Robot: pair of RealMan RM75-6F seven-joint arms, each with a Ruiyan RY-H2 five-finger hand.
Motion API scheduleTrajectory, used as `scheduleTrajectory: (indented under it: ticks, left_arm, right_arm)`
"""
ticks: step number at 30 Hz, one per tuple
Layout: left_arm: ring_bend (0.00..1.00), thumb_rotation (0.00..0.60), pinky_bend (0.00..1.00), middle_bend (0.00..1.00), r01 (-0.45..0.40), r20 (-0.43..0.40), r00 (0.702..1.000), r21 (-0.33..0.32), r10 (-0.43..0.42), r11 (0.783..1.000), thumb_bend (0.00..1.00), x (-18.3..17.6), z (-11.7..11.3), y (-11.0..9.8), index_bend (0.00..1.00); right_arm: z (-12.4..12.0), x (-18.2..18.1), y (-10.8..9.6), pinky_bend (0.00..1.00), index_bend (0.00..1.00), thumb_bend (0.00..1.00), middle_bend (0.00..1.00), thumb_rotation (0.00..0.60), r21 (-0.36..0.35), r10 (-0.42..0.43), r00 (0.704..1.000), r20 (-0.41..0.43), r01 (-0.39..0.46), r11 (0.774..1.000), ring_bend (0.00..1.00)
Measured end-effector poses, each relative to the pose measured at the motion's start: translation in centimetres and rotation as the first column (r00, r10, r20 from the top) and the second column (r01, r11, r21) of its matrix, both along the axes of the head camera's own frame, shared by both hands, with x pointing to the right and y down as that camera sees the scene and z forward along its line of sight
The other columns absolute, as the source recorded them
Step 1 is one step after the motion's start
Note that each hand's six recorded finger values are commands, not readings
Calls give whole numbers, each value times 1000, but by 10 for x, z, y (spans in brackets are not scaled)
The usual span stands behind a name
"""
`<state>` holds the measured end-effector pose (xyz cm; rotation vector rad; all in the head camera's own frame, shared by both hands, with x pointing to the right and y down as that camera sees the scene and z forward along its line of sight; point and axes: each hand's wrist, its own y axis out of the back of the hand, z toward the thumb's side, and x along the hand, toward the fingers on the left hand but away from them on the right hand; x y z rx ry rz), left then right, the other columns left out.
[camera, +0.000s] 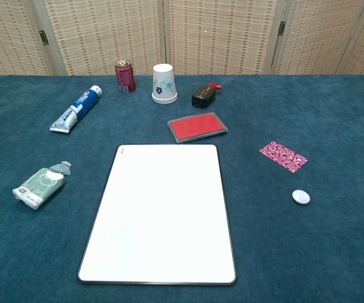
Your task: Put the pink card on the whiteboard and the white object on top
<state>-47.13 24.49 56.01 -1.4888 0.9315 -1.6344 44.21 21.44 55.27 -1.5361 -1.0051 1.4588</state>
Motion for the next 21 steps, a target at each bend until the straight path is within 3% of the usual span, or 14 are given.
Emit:
scheduleTrajectory:
  ticks: [21]
  left_arm:
    - [99, 600, 0, 104, -8, -14, 1000, 23, 9, 1000, 151, 2, -6, 2, 129]
  right_arm:
    - [4, -9, 0, 217, 122, 392, 199, 600, -23, -52, 998, 22, 52, 998, 263]
